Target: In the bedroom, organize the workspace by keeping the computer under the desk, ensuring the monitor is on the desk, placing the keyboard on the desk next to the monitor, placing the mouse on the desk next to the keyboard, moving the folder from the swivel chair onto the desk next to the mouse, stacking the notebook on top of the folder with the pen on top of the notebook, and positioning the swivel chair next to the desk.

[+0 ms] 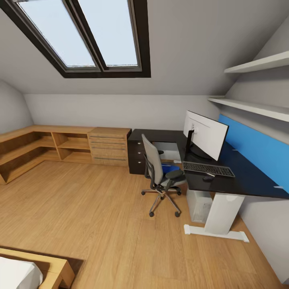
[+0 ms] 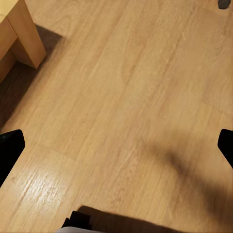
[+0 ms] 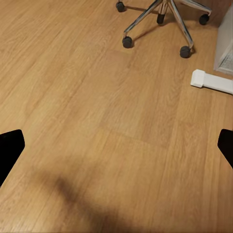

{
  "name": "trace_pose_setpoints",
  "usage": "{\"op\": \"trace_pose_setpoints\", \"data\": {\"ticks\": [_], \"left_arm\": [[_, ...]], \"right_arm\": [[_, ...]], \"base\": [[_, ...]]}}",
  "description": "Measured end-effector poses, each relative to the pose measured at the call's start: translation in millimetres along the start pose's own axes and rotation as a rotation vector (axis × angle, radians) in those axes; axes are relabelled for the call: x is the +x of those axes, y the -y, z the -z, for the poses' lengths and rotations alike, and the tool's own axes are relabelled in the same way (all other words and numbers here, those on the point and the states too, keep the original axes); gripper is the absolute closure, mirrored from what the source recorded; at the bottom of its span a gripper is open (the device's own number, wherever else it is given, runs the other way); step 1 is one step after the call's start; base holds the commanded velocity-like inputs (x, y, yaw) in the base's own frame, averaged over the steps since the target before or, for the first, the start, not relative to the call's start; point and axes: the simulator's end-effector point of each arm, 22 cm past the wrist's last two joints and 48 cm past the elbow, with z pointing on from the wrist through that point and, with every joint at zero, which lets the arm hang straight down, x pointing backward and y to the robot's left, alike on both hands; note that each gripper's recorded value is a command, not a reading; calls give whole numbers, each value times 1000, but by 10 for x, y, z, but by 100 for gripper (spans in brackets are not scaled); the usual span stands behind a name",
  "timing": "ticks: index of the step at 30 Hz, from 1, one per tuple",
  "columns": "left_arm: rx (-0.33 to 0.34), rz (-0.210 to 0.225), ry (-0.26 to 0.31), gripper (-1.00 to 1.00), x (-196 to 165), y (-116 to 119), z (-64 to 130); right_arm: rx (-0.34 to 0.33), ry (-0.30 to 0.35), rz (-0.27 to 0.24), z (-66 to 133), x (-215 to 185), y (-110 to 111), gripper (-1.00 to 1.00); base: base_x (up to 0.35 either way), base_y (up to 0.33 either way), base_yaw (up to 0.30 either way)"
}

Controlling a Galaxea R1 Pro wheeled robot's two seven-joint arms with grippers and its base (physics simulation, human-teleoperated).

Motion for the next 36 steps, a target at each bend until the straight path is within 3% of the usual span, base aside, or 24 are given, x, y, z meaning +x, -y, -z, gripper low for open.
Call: {"op": "trace_pose_setpoints", "data": {"ticks": [11,22,26,31,36], "left_arm": [[-2,0,1,-100,70,-15,-115],[-4,-1,-4,-100,171,-35,-229],[-3,-1,-3,-100,201,-35,-273],[-2,-1,-3,-100,240,-38,-329],[-4,0,-9,-100,306,-52,-381]], "right_arm": [[-8,-63,-7,12,348,-53,-100],[3,-83,-17,-48,531,-29,-100],[21,-169,-48,23,839,-24,-100],[70,-205,-76,26,999,87,-100],[187,-208,-99,10,1069,351,-100]], "base": [[0,0,0],[0,0,0],[0,0,0],[0,0,0],[0,0,0]]}}
